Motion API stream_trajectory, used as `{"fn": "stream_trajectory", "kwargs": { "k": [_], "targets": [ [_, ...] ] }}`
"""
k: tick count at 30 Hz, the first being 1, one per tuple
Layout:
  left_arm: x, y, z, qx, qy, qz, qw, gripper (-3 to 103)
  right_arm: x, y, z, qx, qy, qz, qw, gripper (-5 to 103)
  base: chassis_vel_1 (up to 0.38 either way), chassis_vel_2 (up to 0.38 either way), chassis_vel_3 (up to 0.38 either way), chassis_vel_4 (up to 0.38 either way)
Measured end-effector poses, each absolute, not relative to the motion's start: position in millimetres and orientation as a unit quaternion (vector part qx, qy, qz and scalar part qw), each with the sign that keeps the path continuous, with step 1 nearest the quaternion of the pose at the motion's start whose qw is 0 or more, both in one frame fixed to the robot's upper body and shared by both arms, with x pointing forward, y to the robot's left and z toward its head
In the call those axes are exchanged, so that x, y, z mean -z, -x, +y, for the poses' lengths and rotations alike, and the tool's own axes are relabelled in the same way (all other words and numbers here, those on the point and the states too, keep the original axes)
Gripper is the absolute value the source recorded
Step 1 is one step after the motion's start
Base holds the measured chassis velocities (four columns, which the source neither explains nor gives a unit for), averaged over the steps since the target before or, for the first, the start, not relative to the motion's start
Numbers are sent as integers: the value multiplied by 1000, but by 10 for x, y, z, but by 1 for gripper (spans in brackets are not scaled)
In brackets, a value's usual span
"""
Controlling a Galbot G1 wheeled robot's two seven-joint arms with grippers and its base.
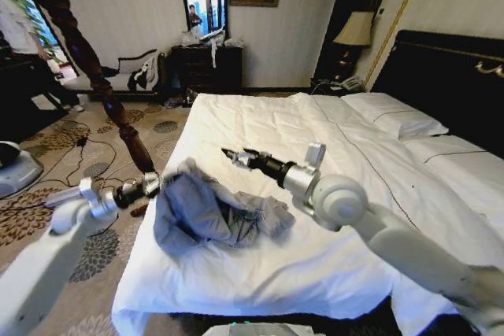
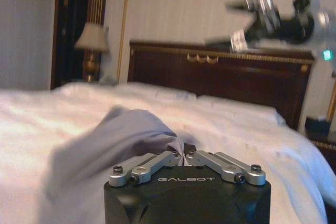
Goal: Pick up the clothes from the bed and hang them on the clothes hanger.
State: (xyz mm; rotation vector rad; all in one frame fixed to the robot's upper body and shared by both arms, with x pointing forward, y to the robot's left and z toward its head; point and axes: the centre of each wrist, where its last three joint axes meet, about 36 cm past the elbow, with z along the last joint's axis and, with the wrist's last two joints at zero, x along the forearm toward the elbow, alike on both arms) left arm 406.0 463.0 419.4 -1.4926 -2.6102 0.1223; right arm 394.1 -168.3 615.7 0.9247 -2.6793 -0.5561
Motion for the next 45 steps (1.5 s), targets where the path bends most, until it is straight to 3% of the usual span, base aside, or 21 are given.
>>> {"fn": "stream_trajectory", "kwargs": {
  "k": [5,12,15,17,20,24,26,30,33,35,38,45],
  "targets": [
    [-3699,-3633,4546,-42,476,-873,97,0,-6032,-3955,-1700,199,-299,-927,103,100,0,0,0,0],
    [-3404,-3368,4599,-46,417,-902,101,-2,-5850,-3855,-1684,214,-288,-927,106,100,0,0,0,0],
    [-3294,-3328,4671,-56,371,-922,95,14,-5702,-3781,-1668,216,-280,-928,118,100,0,0,0,0],
    [-3277,-3343,4712,-60,354,-929,91,14,-5655,-3761,-1659,216,-278,-928,121,100,0,0,0,0],
    [-3253,-3425,4865,-66,309,-945,84,29,-5559,-3736,-1626,221,-272,-927,129,100,0,0,0,0],
    [-3242,-3507,5047,-67,271,-957,82,34,-5502,-3710,-1608,226,-268,-927,134,100,0,0,0,0],
    [-3207,-3532,5161,-72,254,-961,84,45,-5449,-3681,-1613,229,-263,-927,140,100,0,0,0,0],
    [-3172,-3521,5205,-74,256,-960,87,56,-5393,-3650,-1625,226,-257,-928,145,100,0,0,0,0],
    [-3170,-3461,5151,-72,276,-954,92,72,-5334,-3619,-1638,221,-251,-930,150,100,0,0,0,0],
    [-3188,-3446,5132,-72,280,-953,92,72,-5326,-3614,-1638,220,-250,-931,151,100,0,0,0,0],
    [-3399,-3431,5013,-70,299,-946,102,88,-5298,-3595,-1633,218,-247,-932,152,100,0,0,0,0],
    [-3703,-3711,4950,-97,270,-949,131,100,-5278,-3579,-1598,218,-250,-931,155,100,0,0,0,0]
  ]
}}
